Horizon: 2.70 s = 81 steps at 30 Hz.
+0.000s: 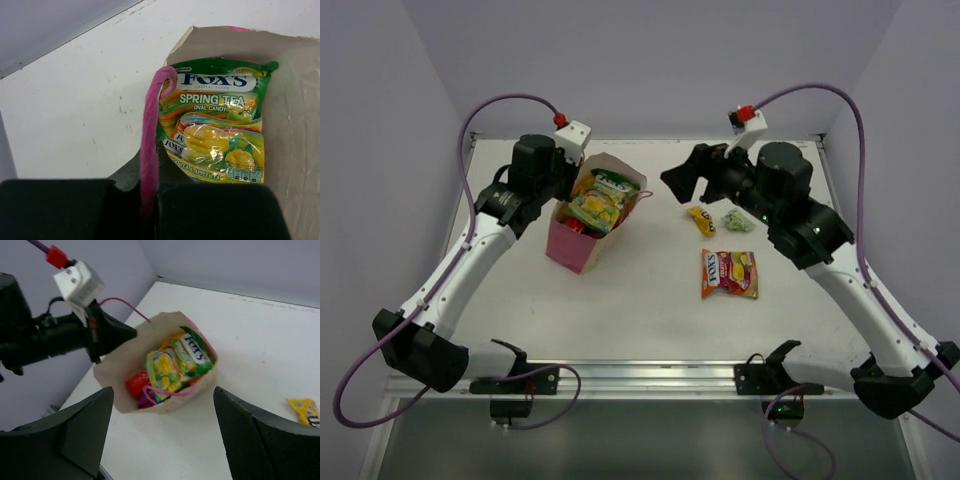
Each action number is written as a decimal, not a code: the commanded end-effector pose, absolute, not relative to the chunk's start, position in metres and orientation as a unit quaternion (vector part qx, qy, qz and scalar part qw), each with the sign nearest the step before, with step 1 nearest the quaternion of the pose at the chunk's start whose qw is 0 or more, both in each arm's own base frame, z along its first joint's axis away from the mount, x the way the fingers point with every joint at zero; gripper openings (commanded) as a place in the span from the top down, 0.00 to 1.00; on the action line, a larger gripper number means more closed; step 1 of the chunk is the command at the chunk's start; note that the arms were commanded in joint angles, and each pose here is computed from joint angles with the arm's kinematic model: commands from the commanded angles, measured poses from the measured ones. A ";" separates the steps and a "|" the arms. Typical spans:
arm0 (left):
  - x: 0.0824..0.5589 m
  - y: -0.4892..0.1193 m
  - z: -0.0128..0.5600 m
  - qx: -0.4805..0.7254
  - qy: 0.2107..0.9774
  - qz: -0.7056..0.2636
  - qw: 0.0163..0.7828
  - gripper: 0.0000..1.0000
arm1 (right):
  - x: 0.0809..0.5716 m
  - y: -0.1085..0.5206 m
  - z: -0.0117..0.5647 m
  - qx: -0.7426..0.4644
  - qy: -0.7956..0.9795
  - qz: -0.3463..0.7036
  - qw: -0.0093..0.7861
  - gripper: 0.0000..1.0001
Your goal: Take the snacks out of the paper bag
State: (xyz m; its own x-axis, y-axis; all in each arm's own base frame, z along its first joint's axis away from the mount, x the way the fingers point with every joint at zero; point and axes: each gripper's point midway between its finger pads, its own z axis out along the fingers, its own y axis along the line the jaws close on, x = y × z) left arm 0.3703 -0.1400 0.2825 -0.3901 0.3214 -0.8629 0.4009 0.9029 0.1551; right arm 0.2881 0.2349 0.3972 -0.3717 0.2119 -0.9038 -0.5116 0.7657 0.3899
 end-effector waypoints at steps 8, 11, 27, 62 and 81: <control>0.364 -0.169 0.352 0.207 0.773 -0.079 0.594 1.00 | 0.310 0.359 0.336 -0.112 0.826 0.352 0.425 0.20; 0.361 -0.175 0.354 0.204 0.771 -0.082 0.597 1.00 | 0.316 0.372 0.310 -0.101 0.840 0.350 0.401 0.19; 0.358 -0.180 0.341 0.200 0.779 -0.083 0.588 1.00 | 0.354 0.367 0.204 -0.019 0.888 0.248 0.387 0.09; 0.352 -0.175 0.341 0.204 0.776 -0.079 0.591 1.00 | 0.374 0.378 0.215 -0.052 0.873 0.269 0.403 0.83; 0.350 -0.170 0.342 0.191 0.778 -0.074 0.594 1.00 | 0.356 0.343 0.172 0.047 0.924 0.201 0.323 0.17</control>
State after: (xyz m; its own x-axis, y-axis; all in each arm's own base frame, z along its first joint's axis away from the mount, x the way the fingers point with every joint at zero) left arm 0.3478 -0.1681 0.2967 -0.3450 0.2952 -0.8910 0.4095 0.9015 0.1401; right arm 0.3580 0.3488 0.1812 -0.7584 0.1676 -0.6298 -0.1229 0.9122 0.3908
